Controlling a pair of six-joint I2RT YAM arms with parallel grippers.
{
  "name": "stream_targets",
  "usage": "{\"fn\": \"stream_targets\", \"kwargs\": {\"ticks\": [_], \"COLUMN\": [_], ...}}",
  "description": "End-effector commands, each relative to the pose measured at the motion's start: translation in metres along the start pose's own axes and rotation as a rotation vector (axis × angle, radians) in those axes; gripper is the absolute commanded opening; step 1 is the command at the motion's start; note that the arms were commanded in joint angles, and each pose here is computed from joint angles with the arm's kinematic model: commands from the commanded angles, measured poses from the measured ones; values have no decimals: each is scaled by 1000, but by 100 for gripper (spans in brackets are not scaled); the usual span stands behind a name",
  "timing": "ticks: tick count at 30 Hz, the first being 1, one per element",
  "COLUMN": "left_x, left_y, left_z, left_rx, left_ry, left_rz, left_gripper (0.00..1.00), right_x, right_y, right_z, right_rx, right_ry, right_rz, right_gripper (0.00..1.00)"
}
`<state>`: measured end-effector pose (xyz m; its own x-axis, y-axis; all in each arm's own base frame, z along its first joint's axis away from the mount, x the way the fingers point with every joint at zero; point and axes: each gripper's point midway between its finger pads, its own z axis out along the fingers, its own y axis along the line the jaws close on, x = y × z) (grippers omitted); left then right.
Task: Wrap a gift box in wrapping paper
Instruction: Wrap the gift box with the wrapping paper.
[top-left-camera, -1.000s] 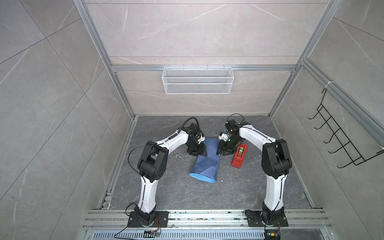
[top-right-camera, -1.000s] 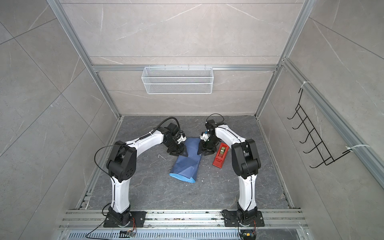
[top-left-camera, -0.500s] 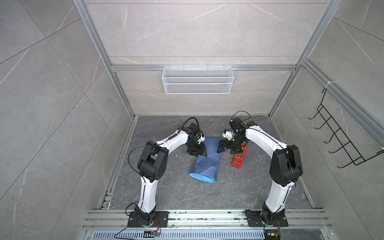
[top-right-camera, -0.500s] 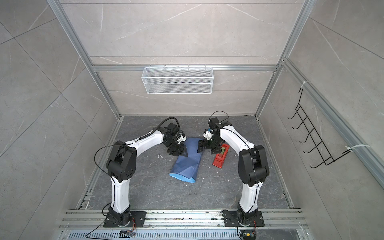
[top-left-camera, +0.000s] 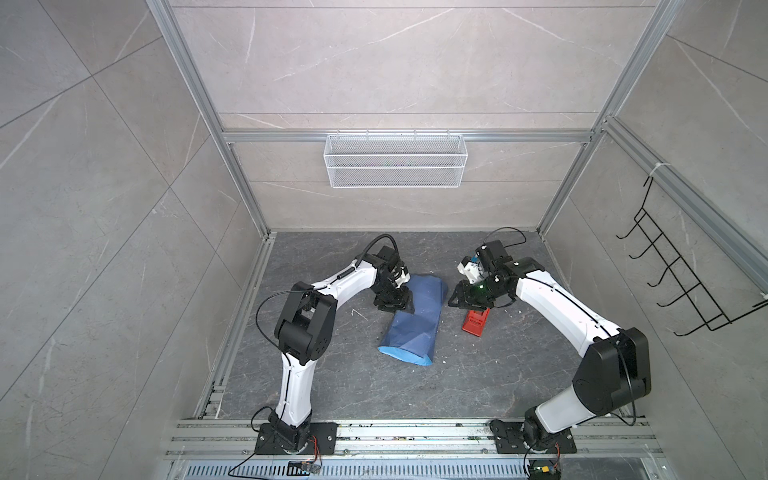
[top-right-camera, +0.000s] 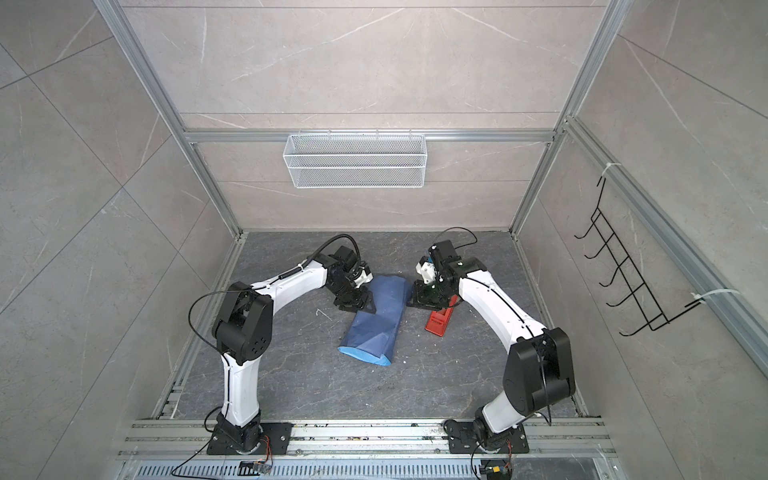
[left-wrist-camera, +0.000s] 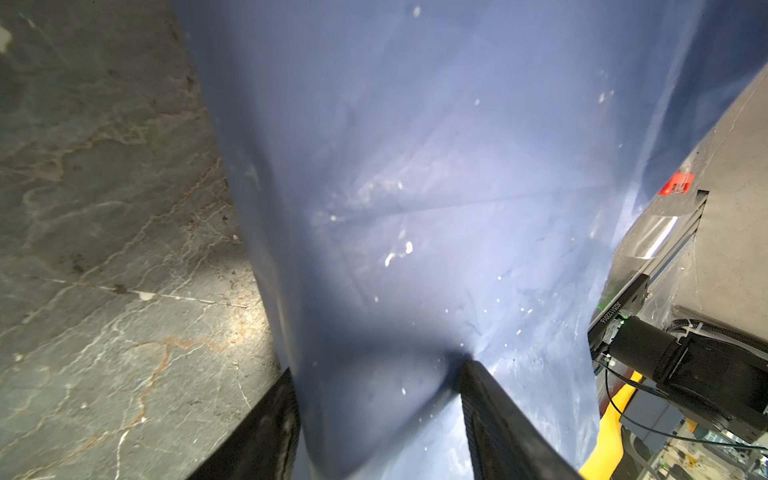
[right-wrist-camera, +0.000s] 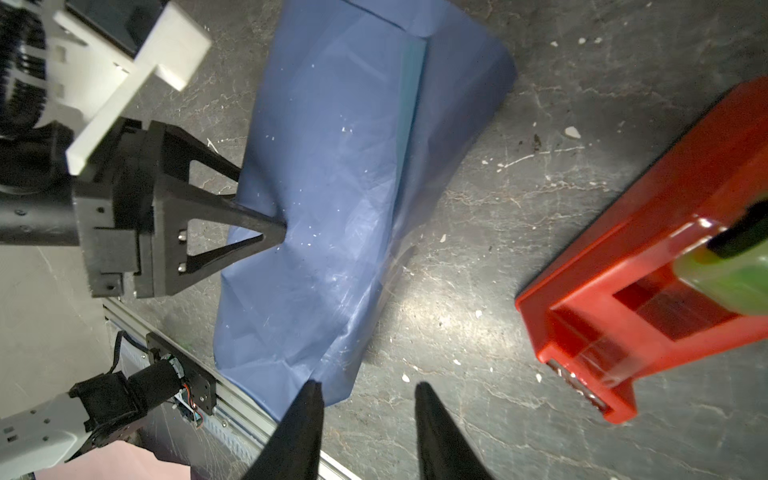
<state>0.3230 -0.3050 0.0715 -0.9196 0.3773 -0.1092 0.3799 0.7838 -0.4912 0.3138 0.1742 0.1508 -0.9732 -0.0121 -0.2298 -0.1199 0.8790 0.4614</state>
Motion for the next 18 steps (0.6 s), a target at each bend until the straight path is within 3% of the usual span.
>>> {"fn": "stream_targets", "kwargs": {"ticks": [1,6,10,13,18], "left_x": [28,28,27,27,28], "left_y": [19,17,18,18,19], "left_z": [36,32,32,31,33], "left_rx": [-93,-89,-97,-99,-103], "left_ry": [117,108,109,105,112], "left_rz": [-20,-16,-15,-10,-11], "left_gripper": [62,62,62,62,62], "right_x": [-6,-4,-7,-15,-16], "right_y": [-26,-65,-64,-50,-46], "right_z": [-8,10,35,45,60], "right_rx": [84,84,7,-93,-111], "right_ry": [-96,-92,-75,-89,-69], "right_rz": [77,197,225,234,237], "right_gripper": [33,21,1,0,0]}}
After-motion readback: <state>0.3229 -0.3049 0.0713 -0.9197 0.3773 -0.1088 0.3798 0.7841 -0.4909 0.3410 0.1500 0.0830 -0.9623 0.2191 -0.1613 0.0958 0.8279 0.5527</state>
